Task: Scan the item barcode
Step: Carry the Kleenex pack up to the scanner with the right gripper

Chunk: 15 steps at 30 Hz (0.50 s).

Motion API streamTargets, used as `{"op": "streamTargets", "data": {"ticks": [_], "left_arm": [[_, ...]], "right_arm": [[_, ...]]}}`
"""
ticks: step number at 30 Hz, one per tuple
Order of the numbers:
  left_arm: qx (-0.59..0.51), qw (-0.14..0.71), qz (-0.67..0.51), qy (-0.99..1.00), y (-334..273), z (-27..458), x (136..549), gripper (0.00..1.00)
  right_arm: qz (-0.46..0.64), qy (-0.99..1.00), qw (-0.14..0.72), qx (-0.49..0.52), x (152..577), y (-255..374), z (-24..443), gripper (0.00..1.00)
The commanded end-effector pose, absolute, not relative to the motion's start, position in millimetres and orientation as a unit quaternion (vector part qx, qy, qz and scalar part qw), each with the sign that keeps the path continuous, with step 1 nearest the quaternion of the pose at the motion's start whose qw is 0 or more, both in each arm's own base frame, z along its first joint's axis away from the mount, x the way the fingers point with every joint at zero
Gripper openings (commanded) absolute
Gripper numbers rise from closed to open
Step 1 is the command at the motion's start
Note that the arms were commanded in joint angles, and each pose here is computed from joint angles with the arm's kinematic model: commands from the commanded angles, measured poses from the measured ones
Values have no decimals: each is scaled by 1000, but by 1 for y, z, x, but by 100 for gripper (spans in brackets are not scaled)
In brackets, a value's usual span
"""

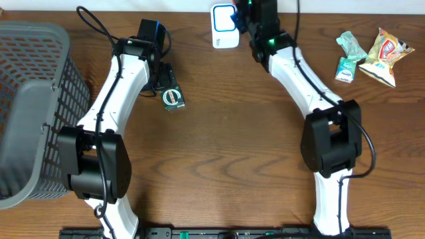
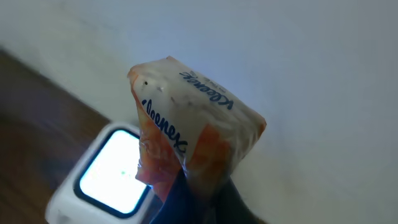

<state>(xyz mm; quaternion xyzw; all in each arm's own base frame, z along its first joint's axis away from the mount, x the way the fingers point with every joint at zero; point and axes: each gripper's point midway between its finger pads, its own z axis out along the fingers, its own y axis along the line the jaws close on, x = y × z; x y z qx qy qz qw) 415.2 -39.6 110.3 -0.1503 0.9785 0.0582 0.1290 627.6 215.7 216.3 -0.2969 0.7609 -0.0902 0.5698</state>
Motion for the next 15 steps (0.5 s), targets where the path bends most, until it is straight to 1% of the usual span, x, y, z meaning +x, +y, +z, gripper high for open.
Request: {"op": "streamTargets", "data": {"ticks": [1,6,12,15], "left_arm": [[-147,135,61,978,-38,115,416,98],[-147,135,61,978,-38,115,416,98],[-147,135,61,978,-38,115,416,98],[-147,135,61,978,-38,115,416,98]], "right_arm": [[-175,739,521,-389,632,224,166,1],[-194,734,510,-405,641,224,133,1],[-202,724,520,-405,644,224,138,1],[-237,739,502,-381,643,210,136,1]]}}
